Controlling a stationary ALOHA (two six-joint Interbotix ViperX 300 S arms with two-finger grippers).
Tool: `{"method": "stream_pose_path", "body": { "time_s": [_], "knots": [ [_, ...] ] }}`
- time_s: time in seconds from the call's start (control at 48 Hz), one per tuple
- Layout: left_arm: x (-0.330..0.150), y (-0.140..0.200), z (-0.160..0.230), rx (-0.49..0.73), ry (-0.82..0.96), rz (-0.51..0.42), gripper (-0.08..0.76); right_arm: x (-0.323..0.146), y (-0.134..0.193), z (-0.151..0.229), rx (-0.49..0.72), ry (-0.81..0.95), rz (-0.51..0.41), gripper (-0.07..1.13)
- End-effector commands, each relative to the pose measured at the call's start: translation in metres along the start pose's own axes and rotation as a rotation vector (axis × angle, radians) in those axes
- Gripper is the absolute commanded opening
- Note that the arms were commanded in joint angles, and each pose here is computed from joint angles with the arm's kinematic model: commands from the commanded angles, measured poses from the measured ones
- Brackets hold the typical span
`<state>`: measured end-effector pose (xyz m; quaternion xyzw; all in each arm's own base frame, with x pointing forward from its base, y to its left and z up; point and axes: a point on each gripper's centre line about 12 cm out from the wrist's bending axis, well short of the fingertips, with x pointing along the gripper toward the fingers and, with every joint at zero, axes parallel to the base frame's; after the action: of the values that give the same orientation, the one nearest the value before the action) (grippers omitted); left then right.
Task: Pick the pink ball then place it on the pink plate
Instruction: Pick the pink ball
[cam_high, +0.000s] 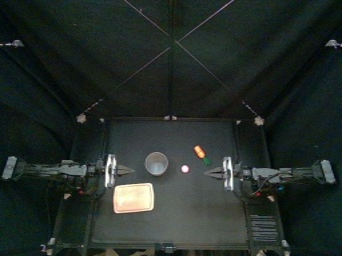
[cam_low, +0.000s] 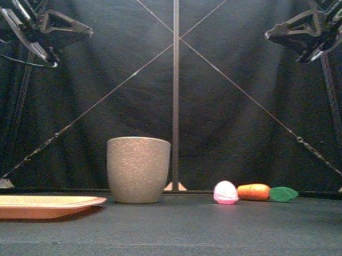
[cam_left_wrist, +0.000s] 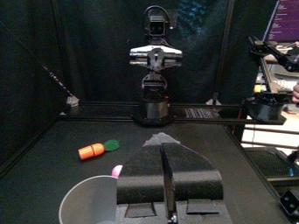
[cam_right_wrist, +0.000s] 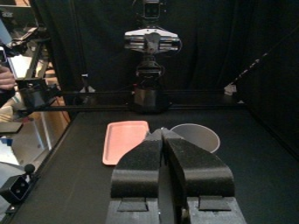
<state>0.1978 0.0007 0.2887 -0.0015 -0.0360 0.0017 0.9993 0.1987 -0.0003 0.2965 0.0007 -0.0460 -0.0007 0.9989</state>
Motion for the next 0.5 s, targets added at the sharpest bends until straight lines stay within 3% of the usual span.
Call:
{"method": "stream_pose_path", "body": {
  "time_s": [0.021, 0.146, 0.354, 0.438, 0.5],
  "knots": [
    [0.002, 0.007, 0.006, 0.004, -0.028, 0.034, 0.037, 0.005, -0.005, -0.008, -0.014, 0.037, -0.022, 0.01],
    [0.001, 0.012, 0.008, 0.012, -0.057, 0.060, 0.017, 0.016, -0.018, -0.027, -0.024, 0.120, -0.078, 0.02],
    [0.000, 0.020, 0.011, 0.018, -0.090, 0.100, 0.019, 0.027, -0.058, -0.071, 0.025, 0.304, -0.246, 0.04],
    [0.000, 0.020, 0.012, 0.017, -0.095, 0.103, 0.019, 0.030, -0.068, -0.089, 0.033, 0.375, -0.281, 0.14],
    [0.000, 0.020, 0.012, 0.018, -0.095, 0.103, 0.019, 0.034, -0.073, -0.101, 0.043, 0.422, -0.297, 0.30]
  ]
}}
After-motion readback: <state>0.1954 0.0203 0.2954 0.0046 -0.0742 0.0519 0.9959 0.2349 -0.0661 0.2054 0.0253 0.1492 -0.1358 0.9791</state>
